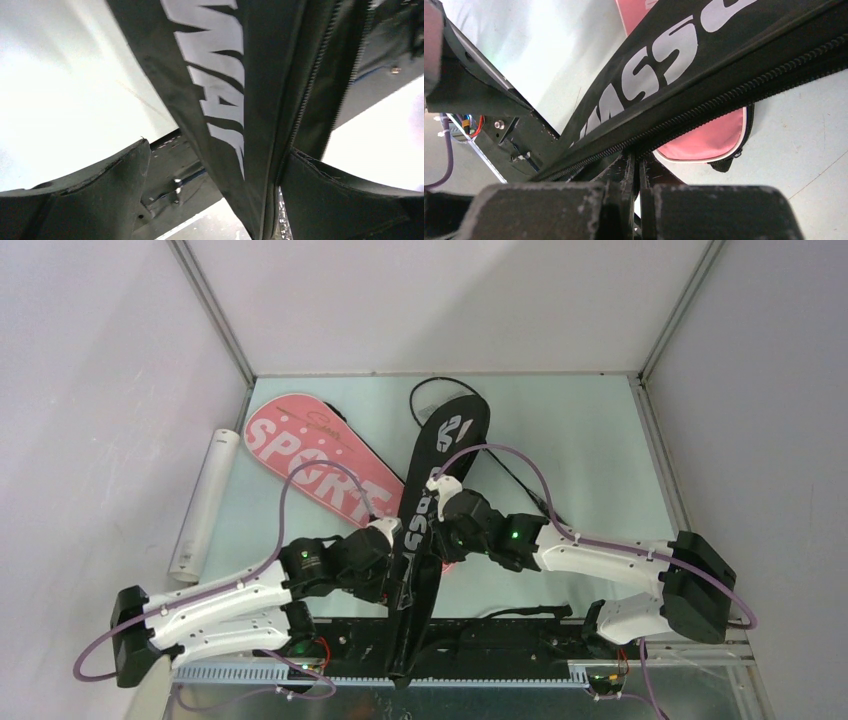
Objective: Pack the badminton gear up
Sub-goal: Place the racket in the racket bag.
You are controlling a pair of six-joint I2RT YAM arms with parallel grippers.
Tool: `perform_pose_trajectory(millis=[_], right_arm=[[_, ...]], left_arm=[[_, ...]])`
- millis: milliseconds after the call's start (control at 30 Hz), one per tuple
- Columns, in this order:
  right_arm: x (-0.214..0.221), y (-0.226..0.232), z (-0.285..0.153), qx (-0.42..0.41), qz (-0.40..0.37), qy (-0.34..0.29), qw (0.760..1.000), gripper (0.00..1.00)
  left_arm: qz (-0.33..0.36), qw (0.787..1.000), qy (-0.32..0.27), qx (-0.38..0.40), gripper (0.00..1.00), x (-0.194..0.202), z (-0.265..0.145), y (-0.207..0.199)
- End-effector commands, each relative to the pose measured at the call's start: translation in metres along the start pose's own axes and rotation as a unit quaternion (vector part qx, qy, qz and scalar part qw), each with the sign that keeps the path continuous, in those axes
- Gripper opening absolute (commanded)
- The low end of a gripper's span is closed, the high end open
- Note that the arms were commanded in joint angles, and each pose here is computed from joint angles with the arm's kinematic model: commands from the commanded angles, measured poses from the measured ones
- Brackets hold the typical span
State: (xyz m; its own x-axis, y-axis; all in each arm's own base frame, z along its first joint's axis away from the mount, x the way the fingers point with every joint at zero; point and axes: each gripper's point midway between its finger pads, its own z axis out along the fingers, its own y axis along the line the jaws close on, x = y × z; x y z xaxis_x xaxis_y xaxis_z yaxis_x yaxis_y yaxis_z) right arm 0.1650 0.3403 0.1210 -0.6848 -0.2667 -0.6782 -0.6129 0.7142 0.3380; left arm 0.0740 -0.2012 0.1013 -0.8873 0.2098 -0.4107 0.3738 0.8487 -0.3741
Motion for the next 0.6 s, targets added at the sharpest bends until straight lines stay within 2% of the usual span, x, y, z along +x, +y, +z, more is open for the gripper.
perform_pose_trajectory(millis=[0,167,300,367,433,467,567], right_arm=[[-0.035,0.017,-0.015,-0.020,-0.003,-0.052,0.998,0.00],[-0.036,0.019,-0.021,-0.028,-0.005,-0.059,0.998,0.00],[-0.037,0.021,-0.029,-0.039,-0.011,-0.067,0.997,0.00],[-0.037,0.022,-0.031,-0.046,-0.018,-0.070,0.996,0.00],[-0.037,0.022,-0.031,-0.046,-0.026,-0.070,0.996,0.00],[-0.036,0.021,-0.030,-0.045,-0.028,-0.069,0.996,0.00],[-0.032,0.023,-0.029,-0.054,-0.030,-0.064,0.996,0.00]], left_arm=[[0.010,0.995,0.024,-0.093,0.98,0.015,0.004,0.037],[0.010,0.992,0.037,-0.117,0.94,0.021,0.013,0.047],[-0.001,0.986,0.016,-0.168,0.91,0.011,0.014,0.060],[0.003,0.986,0.003,-0.169,0.89,0.000,0.015,0.055],[0.009,0.990,-0.039,-0.135,0.92,-0.025,0.014,0.035],[0.009,0.992,-0.078,-0.103,0.95,-0.047,0.013,0.016],[0.034,0.982,-0.158,-0.100,0.98,-0.093,0.007,0.001]])
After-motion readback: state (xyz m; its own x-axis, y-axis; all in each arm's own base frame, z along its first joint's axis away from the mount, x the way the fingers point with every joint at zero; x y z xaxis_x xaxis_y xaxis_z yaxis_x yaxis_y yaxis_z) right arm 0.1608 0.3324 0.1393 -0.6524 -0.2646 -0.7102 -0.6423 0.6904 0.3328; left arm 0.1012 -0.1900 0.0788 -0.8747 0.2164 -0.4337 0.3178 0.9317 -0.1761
